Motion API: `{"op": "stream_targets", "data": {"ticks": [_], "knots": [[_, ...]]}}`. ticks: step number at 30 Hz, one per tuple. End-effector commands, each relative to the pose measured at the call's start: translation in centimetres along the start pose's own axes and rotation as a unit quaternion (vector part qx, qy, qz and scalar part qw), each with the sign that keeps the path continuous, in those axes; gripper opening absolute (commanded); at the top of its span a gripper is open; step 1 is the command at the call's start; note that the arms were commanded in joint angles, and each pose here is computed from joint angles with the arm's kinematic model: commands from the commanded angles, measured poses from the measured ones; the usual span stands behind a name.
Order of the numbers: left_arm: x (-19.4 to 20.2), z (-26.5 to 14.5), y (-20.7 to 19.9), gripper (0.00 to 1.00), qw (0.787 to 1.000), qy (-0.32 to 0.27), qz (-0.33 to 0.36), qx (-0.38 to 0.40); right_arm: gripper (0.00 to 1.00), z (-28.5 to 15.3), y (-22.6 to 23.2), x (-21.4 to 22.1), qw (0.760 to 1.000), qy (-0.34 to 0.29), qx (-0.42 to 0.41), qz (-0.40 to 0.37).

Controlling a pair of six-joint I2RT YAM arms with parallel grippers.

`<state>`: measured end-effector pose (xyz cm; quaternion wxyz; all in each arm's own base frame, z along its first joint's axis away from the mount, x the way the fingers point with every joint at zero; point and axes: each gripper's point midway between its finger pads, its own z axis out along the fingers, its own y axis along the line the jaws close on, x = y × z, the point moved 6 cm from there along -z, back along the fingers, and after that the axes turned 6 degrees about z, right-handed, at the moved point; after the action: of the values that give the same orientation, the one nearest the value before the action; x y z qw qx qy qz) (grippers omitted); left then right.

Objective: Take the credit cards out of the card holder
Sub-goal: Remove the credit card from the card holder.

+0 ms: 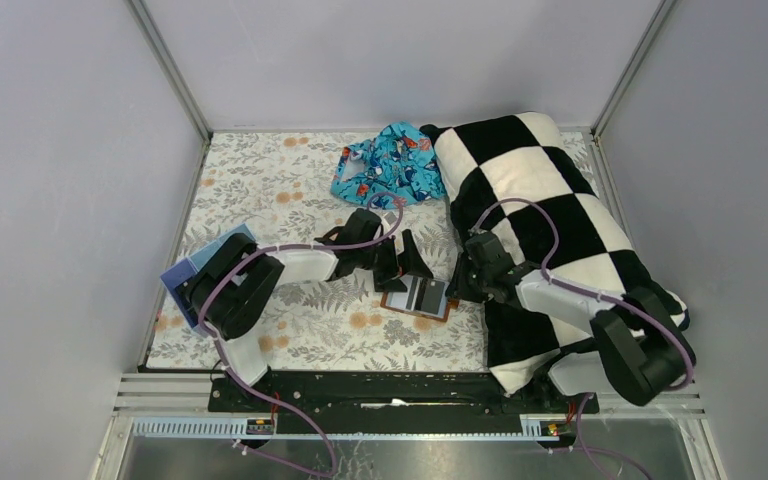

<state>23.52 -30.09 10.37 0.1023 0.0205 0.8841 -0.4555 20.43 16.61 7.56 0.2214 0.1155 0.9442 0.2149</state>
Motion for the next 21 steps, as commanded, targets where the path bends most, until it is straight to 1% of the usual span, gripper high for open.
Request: {"op": "stream_targets", "data": {"ticks": [1, 6, 11, 15, 18, 21], "knots": [[-0.4, 0.2, 0.6, 0.99, 0.999, -0.008, 0.007, -0.03, 0.31, 1.5, 0.2, 0.7, 0.999, 0.025, -0.023, 0.008], [-0.2, -0.8, 0.9, 0.99, 0.999, -0.024, 0.0, -0.047, 0.24, 3.2, 0.2, 1.2, 0.998, 0.044, -0.034, 0.002], [-0.4, -2.5, 0.7, 0.99, 0.998, -0.044, -0.005, -0.047, 0.22, 4.8, 1.4, 1.4, 0.995, 0.063, -0.082, 0.008], [-0.8, -3.8, 0.2, 0.99, 0.997, -0.06, 0.0, -0.045, 0.21, 5.8, 2.9, 0.7, 0.991, 0.07, -0.113, 0.015], [-1.5, -4.7, 0.1, 0.99, 0.996, -0.073, 0.001, -0.058, 0.22, 6.0, 3.1, -0.1, 0.993, 0.058, -0.098, 0.013], [-2.1, -5.6, -0.3, 0.99, 0.993, -0.091, 0.005, -0.07, 0.32, 4.8, 2.9, -1.1, 0.996, 0.012, -0.086, 0.004]]}}
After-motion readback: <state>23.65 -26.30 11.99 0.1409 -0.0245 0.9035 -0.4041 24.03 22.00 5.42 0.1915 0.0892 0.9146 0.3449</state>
